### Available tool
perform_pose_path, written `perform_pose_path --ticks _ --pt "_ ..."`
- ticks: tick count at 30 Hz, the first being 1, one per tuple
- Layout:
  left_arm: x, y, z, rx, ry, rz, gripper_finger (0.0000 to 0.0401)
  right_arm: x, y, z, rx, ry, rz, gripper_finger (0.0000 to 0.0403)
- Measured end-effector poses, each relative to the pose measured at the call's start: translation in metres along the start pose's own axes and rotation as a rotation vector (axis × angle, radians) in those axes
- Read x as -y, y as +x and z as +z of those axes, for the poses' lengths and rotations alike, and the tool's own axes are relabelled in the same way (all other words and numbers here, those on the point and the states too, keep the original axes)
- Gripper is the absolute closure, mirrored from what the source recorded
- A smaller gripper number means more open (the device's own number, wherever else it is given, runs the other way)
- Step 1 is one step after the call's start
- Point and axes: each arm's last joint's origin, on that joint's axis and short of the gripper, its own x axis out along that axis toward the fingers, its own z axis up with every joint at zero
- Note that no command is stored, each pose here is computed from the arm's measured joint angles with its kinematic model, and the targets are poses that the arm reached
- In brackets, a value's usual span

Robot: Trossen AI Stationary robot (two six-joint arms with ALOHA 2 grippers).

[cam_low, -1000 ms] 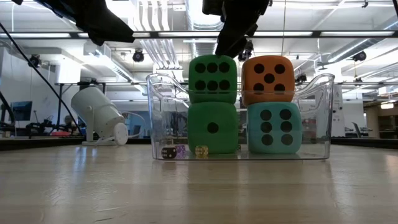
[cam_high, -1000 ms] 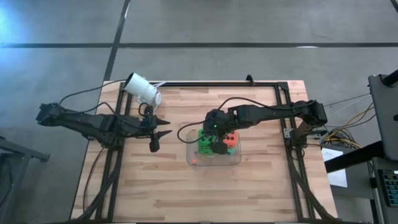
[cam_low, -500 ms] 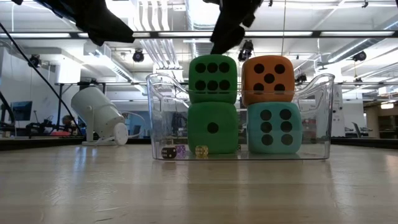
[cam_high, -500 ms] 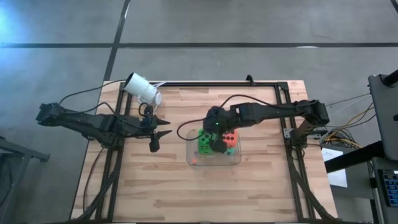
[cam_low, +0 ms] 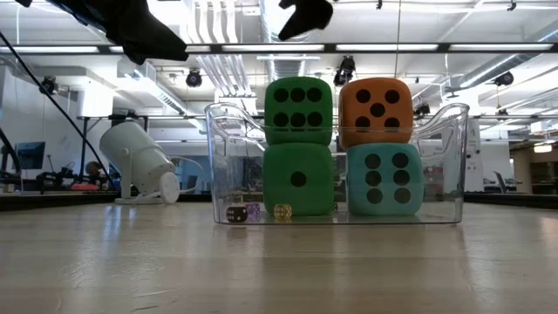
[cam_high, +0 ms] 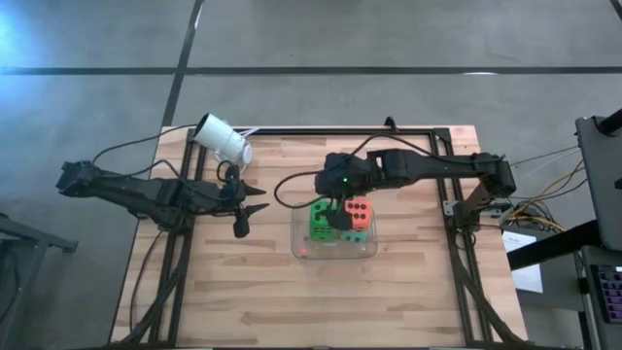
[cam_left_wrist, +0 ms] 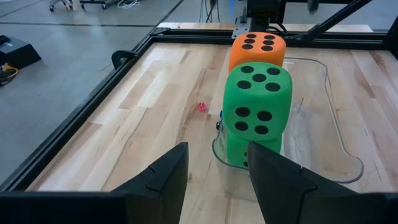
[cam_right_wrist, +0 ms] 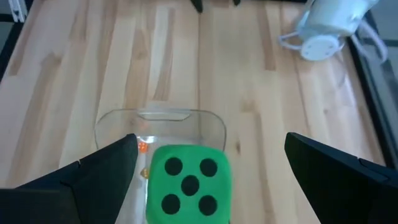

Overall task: Pick & Place Dice
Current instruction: Adjust the transparent bin

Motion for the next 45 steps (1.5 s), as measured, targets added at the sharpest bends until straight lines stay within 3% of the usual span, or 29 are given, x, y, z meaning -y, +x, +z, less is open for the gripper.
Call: perform_pose_path --ticks 3,7,10,16,25,30,37,41,45 --pt "0.000 0.000 0.000 0.000 0.000 0.000 0.0231 0.002 -0.010 0.006 0.011 -0.010 -0.013 0.0003" --pt "0.000 0.000 0.000 0.000 0.000 0.000 0.0231 0.006 -0.019 0.013 0.038 0.042 -0.130 0.0003" --pt "0.000 0.000 0.000 0.000 0.000 0.000 0.0231 0.014 -0.029 0.018 0.062 0.152 -0.218 0.0003" --pt "0.000 0.000 0.000 0.000 0.000 0.000 0.0231 0.045 -0.044 0.017 0.043 0.372 -0.289 0.0003" --pt "0.000 0.000 0.000 -0.002 0.000 0.000 0.0230 0.124 -0.042 -0.021 -0.099 0.776 -0.473 0.0003" --pt "0.000 0.000 0.000 -0.002 0.001 0.000 0.0230 0.142 -0.026 -0.049 -0.227 0.813 -0.516 0.0003" --pt "0.000 0.000 0.000 -0.002 0.000 0.000 0.0230 0.137 -0.007 -0.085 -0.432 0.790 -0.522 0.0003" --pt "0.000 0.000 0.000 -0.002 0.001 0.000 0.0230 0.125 -0.005 -0.108 -0.540 0.772 -0.455 0.0003" --pt "0.000 0.000 0.000 -0.002 0.001 0.000 0.0230 0.113 -0.004 -0.126 -0.560 0.788 -0.393 0.0003"
